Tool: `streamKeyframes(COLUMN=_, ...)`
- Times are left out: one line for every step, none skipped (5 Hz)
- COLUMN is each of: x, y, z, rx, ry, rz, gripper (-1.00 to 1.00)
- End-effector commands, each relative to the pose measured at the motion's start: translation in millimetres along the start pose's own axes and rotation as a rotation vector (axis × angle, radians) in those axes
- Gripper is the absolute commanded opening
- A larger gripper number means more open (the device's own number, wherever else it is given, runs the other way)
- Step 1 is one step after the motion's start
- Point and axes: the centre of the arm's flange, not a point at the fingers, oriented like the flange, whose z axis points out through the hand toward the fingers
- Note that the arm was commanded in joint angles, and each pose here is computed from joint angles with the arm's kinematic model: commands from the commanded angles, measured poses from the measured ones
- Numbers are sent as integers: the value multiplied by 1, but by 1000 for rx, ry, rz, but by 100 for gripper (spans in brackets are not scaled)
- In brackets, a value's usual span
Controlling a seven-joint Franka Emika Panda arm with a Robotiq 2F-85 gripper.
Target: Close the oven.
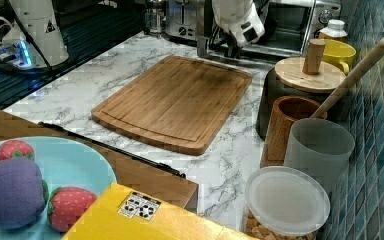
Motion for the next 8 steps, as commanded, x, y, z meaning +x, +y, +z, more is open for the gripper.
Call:
streamKeyframes(x=-6, y=-240, z=-6, rx=-132, ry=31, rz=-306, gripper=-100)
streamKeyframes(x=-11, y=-270, z=9, rx=-227, ry=2, rz=-336, gripper=-100)
streamKeyframes(x=-23, y=-297, z=34, rx=-377, ry=19, rz=-351, gripper=-100)
streamKeyframes(x=-31, y=-315, z=37, rx=-434, ry=51, rz=-335, gripper=-100)
streamKeyframes(x=-40, y=-345, z=40, rx=-556, ry=103, rz=-319, gripper=-100)
streamKeyframes(x=-41, y=-360, z=42, rx=-627, ry=107, rz=-296, gripper=-100)
streamKeyframes(x=-54, y=-379, z=39, rx=-652, ry=162, rz=-288, gripper=-100)
streamKeyframes(x=-64, y=-411, z=46, rx=-722, ry=173, rz=-320, gripper=-100)
